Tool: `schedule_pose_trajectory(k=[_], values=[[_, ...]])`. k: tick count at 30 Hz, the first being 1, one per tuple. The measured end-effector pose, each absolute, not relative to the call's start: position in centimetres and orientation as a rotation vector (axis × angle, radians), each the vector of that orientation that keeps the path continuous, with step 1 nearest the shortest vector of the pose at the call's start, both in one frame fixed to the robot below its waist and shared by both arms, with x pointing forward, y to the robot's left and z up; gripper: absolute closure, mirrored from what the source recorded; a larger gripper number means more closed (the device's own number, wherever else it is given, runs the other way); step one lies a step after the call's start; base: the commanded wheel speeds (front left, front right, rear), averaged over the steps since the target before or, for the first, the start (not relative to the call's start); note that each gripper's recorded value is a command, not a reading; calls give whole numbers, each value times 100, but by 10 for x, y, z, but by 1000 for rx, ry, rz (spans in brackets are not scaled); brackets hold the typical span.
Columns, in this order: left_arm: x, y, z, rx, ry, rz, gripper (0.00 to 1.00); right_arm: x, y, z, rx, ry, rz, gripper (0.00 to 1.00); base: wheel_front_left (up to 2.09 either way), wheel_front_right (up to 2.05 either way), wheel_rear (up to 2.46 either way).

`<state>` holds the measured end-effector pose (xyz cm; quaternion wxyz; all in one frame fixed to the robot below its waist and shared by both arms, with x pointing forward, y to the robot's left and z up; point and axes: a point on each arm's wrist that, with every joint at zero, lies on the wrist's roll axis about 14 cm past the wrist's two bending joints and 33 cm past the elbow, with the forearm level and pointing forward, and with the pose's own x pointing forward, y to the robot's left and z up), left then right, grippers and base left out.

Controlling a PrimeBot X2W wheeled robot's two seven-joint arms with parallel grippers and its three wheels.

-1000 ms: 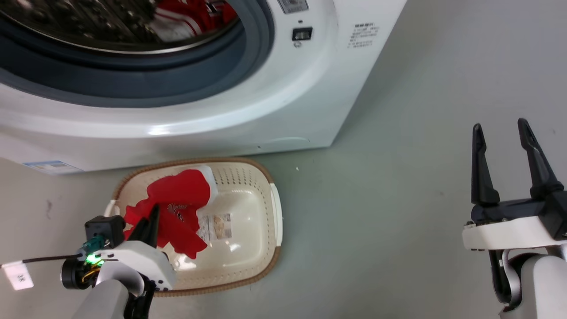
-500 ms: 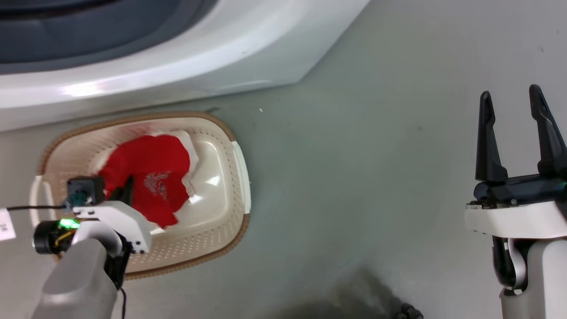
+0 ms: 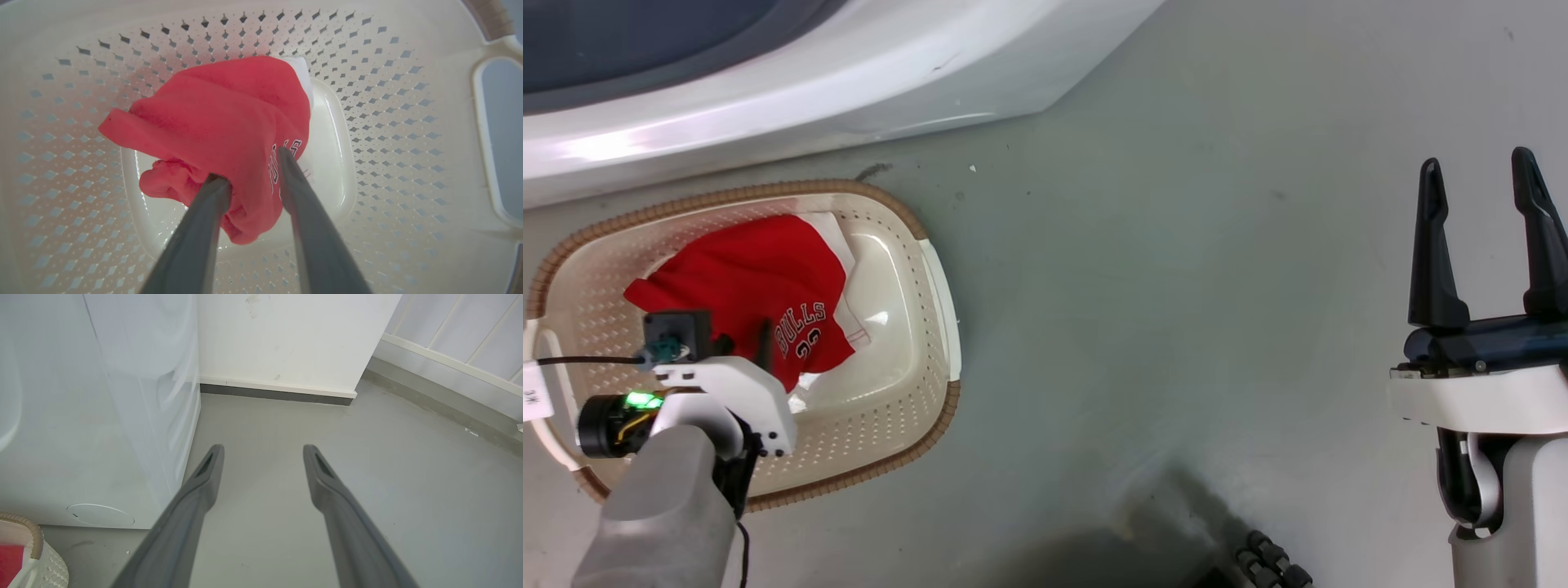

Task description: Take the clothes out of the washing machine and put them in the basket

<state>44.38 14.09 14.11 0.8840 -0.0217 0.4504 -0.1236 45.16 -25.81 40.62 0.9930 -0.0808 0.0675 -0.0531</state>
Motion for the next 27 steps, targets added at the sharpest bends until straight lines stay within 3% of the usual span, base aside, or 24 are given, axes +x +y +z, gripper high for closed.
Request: schedule_pose_trajectory(k=[12,27], values=[[449,137,193,-122,828,-201,0,448,-259,436,-161,72,-116,0,0,0,0],[463,168,343,-174,395,-125,0,431,-251,503,-123,-85,-116,0,0,0,0]])
